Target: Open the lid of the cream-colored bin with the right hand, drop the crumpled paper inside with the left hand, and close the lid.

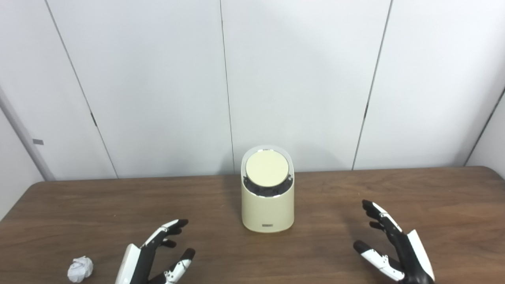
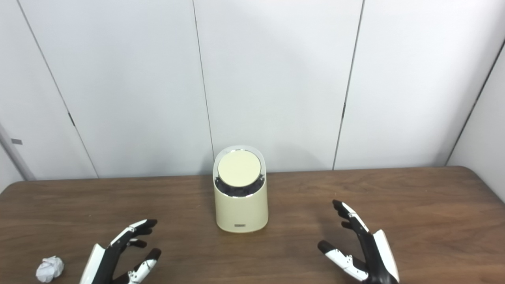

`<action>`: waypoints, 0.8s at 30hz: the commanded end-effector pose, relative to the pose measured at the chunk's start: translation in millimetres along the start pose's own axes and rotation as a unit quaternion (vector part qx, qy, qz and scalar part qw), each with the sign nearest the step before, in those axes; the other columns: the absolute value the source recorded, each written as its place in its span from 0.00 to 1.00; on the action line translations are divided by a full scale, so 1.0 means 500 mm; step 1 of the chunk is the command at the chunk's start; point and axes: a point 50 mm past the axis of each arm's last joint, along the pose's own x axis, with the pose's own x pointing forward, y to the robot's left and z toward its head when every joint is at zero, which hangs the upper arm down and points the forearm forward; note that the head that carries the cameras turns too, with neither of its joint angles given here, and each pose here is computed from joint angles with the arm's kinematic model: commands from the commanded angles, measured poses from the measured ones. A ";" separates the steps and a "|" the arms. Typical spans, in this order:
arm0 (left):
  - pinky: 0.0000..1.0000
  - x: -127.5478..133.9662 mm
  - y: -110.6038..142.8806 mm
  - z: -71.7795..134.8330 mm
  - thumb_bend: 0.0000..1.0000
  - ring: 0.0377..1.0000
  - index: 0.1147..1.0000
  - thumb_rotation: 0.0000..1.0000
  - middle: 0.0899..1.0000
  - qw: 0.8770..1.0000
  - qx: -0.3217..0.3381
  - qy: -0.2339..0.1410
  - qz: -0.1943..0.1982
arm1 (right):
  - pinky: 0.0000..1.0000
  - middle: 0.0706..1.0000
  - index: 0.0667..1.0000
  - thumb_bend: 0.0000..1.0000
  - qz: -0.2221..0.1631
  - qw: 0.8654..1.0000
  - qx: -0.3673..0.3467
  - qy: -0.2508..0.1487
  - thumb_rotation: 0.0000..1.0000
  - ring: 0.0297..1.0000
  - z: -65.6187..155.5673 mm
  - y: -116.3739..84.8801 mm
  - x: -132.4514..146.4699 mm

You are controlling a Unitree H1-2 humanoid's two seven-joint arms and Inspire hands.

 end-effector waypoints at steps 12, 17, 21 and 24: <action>0.65 0.000 -0.010 -0.009 0.47 0.76 0.77 0.44 0.79 1.000 -0.003 -0.007 0.008 | 0.79 0.86 0.85 0.71 -0.003 1.000 0.006 -0.005 0.80 0.86 -0.015 0.006 0.001; 0.65 0.008 -0.004 -0.008 0.48 0.76 0.77 0.48 0.79 1.000 0.004 -0.010 0.007 | 0.80 0.85 0.85 0.69 -0.005 1.000 0.002 -0.009 0.79 0.86 -0.011 0.010 0.009; 0.65 0.011 -0.003 -0.012 0.49 0.76 0.76 0.50 0.78 1.000 0.011 -0.008 0.007 | 0.79 0.86 0.86 0.72 -0.008 1.000 0.008 -0.006 0.79 0.86 -0.010 0.011 0.013; 0.66 0.011 -0.005 -0.014 0.48 0.76 0.76 0.48 0.78 1.000 0.006 -0.010 0.007 | 0.79 0.87 0.87 0.74 -0.010 1.000 0.008 -0.007 0.77 0.86 -0.009 0.008 0.016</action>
